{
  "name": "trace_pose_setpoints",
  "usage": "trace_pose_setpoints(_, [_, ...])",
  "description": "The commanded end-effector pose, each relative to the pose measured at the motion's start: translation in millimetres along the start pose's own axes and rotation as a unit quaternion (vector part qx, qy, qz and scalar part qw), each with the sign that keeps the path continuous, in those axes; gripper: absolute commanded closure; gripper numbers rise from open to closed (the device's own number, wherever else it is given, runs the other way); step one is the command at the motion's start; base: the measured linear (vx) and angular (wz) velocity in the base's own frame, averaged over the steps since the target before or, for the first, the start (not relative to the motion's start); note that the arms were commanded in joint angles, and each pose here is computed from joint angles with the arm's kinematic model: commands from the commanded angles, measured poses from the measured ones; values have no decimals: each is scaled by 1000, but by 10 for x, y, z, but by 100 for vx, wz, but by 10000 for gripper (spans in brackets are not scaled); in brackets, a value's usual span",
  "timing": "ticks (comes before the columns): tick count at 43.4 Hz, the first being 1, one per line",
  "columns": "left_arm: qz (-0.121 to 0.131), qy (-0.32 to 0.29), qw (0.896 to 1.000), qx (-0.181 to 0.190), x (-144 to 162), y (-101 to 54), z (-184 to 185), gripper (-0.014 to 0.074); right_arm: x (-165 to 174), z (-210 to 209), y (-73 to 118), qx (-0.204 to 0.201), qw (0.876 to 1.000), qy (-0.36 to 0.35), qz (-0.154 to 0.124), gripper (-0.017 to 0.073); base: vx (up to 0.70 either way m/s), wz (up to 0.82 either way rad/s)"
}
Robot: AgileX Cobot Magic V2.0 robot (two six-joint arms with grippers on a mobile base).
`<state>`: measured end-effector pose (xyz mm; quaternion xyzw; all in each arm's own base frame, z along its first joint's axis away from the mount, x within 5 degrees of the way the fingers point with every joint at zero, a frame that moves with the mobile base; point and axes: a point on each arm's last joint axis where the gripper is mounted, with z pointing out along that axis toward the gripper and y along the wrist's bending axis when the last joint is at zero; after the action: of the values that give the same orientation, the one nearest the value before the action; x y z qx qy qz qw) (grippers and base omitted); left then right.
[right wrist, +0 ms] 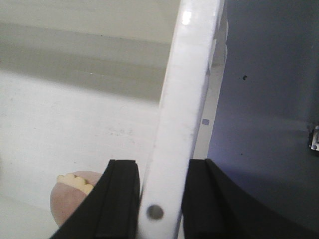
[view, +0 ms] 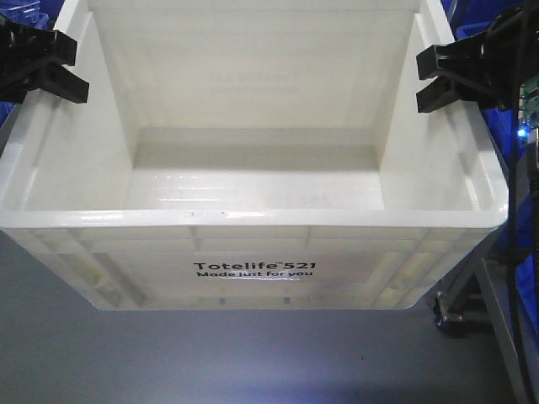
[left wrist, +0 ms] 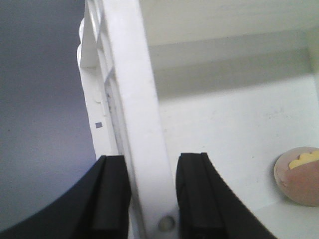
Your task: Place moving items into box and shelve
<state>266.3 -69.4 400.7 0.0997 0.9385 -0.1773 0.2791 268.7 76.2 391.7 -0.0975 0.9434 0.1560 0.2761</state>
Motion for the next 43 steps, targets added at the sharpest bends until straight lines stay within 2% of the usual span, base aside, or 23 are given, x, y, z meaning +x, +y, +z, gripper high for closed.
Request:
trace_pose_setpoints(1, [-14, -92, 991, 96, -106, -295, -297, 597, -131, -271, 226, -76, 992, -97, 12, 559, 48, 9])
trace_pose_setpoints(43, [-14, -92, 991, 96, -106, -295, -297, 597, -131, -271, 226, -76, 992, -97, 12, 559, 47, 0])
